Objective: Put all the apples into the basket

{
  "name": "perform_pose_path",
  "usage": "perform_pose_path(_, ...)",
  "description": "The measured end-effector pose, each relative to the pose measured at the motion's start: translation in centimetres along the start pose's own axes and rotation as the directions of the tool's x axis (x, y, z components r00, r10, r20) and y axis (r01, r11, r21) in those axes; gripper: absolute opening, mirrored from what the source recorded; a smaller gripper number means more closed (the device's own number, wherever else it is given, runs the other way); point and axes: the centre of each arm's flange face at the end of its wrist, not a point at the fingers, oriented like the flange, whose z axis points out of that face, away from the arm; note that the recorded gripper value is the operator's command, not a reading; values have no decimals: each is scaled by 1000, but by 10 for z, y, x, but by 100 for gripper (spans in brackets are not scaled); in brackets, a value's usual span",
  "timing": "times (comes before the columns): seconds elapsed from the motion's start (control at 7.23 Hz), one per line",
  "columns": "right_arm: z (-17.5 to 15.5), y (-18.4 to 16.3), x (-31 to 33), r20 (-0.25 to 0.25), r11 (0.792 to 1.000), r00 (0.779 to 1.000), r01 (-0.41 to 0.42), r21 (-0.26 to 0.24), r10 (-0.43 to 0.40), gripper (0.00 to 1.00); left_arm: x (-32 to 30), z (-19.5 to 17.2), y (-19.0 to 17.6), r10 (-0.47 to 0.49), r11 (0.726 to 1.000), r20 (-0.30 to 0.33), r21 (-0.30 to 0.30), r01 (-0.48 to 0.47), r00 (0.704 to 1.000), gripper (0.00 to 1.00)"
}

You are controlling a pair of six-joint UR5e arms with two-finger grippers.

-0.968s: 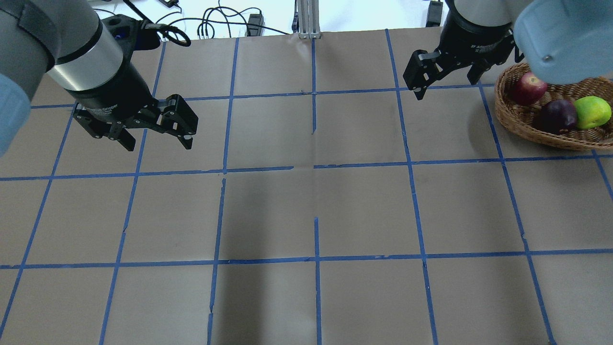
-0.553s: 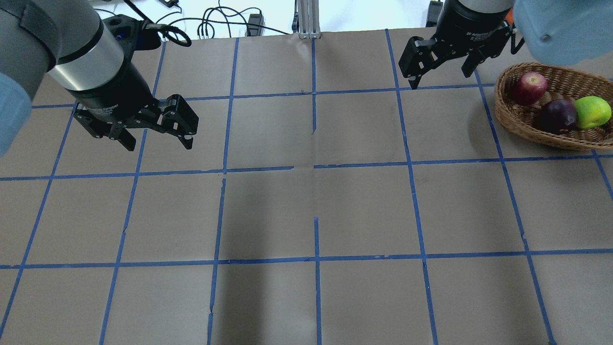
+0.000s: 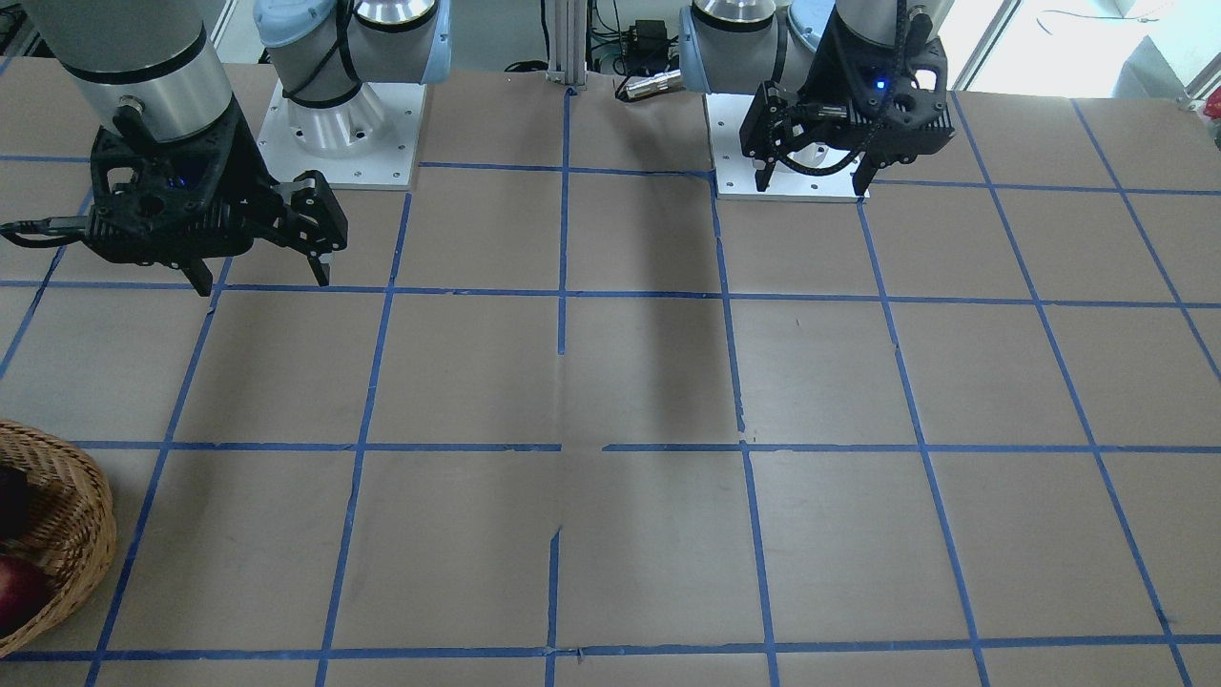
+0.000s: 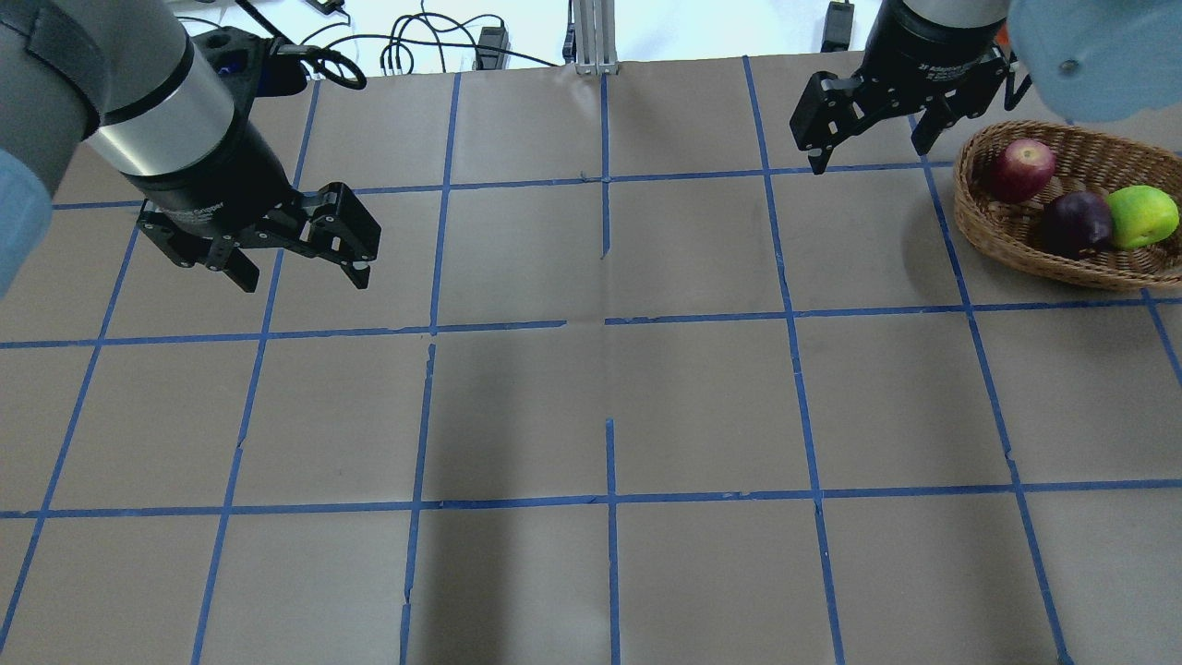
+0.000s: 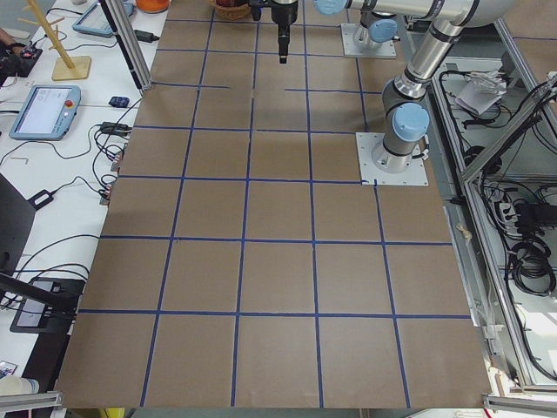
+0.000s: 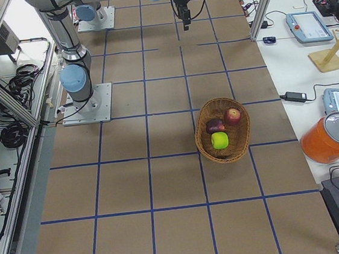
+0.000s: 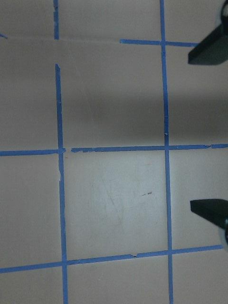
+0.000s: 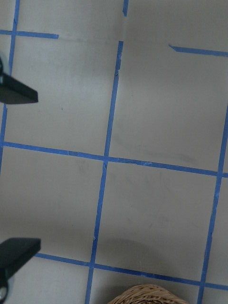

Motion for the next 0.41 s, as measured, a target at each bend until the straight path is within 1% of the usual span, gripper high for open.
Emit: perform_pose_path(0.41, -5, 1, 2, 3, 1000, 1000, -5, 20, 5, 100, 0, -1, 1, 0, 1000, 0, 1, 0, 1000, 100)
